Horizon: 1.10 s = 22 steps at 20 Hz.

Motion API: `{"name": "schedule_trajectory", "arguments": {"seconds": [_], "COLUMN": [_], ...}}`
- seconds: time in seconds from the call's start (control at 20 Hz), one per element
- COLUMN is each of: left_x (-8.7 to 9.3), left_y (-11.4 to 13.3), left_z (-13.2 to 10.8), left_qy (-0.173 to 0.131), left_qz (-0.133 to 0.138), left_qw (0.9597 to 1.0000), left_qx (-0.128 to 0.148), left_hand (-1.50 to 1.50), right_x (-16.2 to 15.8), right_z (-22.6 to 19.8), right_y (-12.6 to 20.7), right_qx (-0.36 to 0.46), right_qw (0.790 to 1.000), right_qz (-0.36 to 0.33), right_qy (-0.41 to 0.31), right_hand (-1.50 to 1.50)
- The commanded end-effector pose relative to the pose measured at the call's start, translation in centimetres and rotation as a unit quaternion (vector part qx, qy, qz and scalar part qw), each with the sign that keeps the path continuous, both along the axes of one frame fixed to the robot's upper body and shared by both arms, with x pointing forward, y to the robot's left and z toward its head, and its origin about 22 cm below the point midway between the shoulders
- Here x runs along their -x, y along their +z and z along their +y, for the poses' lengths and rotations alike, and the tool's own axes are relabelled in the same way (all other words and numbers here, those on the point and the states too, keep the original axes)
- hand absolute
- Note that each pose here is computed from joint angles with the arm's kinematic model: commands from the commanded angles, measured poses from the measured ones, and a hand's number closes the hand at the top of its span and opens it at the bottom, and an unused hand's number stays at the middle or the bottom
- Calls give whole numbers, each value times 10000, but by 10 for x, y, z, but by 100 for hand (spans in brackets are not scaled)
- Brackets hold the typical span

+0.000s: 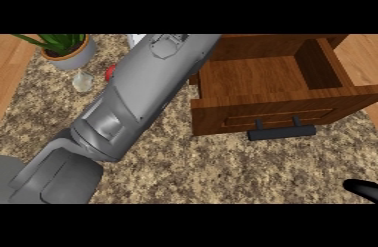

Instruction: Pick up the can, place it into the drawer and close the drawer

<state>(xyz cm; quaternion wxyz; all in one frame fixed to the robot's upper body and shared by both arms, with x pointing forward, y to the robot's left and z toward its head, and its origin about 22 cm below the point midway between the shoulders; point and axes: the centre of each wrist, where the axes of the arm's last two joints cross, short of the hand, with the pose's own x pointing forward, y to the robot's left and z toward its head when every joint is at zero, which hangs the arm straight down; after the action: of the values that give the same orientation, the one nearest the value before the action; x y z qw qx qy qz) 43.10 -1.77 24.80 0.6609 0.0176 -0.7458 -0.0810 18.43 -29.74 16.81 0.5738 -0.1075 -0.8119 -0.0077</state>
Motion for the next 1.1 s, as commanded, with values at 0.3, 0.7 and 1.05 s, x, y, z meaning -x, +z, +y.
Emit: {"name": "schedule_trajectory", "arguments": {"seconds": [0.3,0.7,1.05], "left_x": [-1,-2,-1], "left_y": [5,12,16], "left_z": [-5,-6,-6], "left_qy": [558,574,527], "left_qz": [-142,-114,-73], "left_qw": [9983,9978,9957], "left_qx": [16,300,762], "left_hand": [-150,-150,-150], "right_x": [-7,-23,-49], "right_z": [14,10,26], "right_y": [4,15,5], "right_qx": [296,1432,2734], "right_qw": [9994,9880,9609], "right_qz": [-141,-486,-419], "right_qy": [100,298,141], "right_hand": [-150,-150,-150]}}
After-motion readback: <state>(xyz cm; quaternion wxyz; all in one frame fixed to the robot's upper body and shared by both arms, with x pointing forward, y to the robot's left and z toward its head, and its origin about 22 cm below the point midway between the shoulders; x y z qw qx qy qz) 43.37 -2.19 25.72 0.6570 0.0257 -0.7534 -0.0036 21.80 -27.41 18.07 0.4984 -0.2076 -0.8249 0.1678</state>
